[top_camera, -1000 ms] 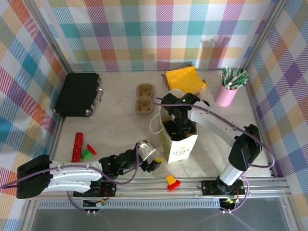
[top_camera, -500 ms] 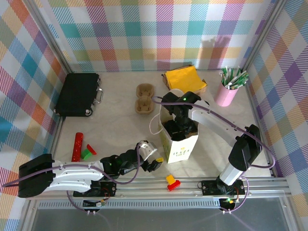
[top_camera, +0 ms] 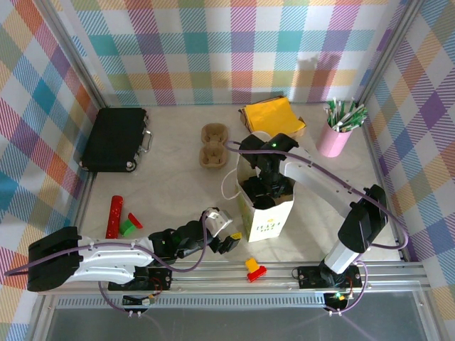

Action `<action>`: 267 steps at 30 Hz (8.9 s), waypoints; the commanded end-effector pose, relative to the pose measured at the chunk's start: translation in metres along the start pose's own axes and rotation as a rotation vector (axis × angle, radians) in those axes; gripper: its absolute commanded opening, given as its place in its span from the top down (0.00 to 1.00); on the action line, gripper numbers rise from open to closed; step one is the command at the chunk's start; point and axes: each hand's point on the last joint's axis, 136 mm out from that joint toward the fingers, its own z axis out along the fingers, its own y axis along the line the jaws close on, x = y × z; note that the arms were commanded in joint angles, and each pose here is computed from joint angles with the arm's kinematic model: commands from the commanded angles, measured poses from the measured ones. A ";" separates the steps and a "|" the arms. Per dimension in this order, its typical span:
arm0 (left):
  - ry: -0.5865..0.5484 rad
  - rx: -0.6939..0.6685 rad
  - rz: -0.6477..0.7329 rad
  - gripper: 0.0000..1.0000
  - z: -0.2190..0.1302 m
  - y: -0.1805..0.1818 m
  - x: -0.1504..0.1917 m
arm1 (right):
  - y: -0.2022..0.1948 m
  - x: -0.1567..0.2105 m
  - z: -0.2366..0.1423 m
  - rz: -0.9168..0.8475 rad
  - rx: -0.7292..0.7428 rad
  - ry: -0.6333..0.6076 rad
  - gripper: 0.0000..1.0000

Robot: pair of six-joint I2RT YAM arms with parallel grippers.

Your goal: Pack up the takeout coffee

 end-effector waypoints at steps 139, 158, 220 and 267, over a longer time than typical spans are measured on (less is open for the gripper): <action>-0.061 -0.351 -0.312 0.12 -0.071 0.141 -0.100 | -0.335 -0.227 -0.130 0.621 -0.025 -0.851 0.36; -0.044 -0.369 -0.312 0.12 -0.067 0.145 -0.088 | -0.341 -0.255 -0.086 0.620 -0.063 -0.758 0.63; -0.056 -0.330 -0.333 0.12 -0.074 0.139 -0.094 | -0.305 -0.173 -0.206 0.553 -0.024 -0.916 0.99; -0.134 -0.225 -0.429 0.15 -0.096 0.119 -0.102 | -0.012 -0.023 -0.295 -0.039 -0.901 -0.755 1.00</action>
